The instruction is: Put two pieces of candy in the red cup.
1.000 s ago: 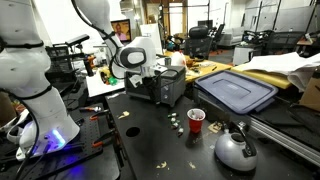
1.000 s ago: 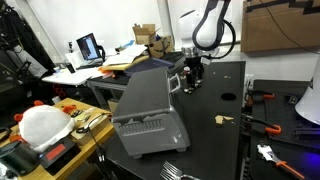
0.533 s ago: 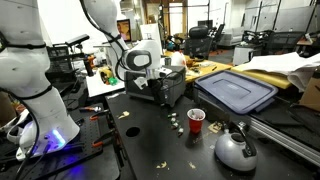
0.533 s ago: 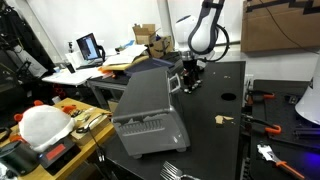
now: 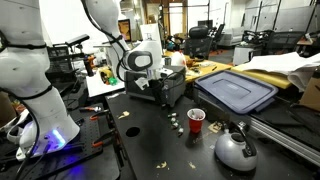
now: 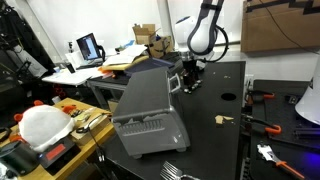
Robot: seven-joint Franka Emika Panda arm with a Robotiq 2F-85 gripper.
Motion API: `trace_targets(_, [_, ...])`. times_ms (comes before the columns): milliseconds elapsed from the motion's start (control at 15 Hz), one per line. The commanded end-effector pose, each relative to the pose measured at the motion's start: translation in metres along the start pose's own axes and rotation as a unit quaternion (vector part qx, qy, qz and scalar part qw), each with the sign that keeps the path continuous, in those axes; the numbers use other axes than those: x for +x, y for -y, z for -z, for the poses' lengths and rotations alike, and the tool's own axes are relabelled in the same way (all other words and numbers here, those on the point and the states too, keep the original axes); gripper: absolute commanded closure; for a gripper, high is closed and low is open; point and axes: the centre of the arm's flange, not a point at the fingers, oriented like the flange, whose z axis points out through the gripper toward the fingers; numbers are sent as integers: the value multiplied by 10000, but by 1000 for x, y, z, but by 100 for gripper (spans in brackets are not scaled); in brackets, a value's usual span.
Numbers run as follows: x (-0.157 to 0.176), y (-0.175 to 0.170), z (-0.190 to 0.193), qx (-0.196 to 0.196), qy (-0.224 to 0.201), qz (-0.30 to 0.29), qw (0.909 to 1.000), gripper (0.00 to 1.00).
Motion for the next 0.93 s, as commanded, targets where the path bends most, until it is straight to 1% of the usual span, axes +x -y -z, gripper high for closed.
trace_targets(0, [0, 0, 0, 0, 0, 0, 10000, 0])
trace_targets(333, [2, -4, -2, -29, -2, -15, 10000, 0])
trace_targets(600, [4, -17, -10, -117, 8, -129, 9998, 0])
trace_targets(867, [8, -28, -19, -55, 66, -91, 9999, 0])
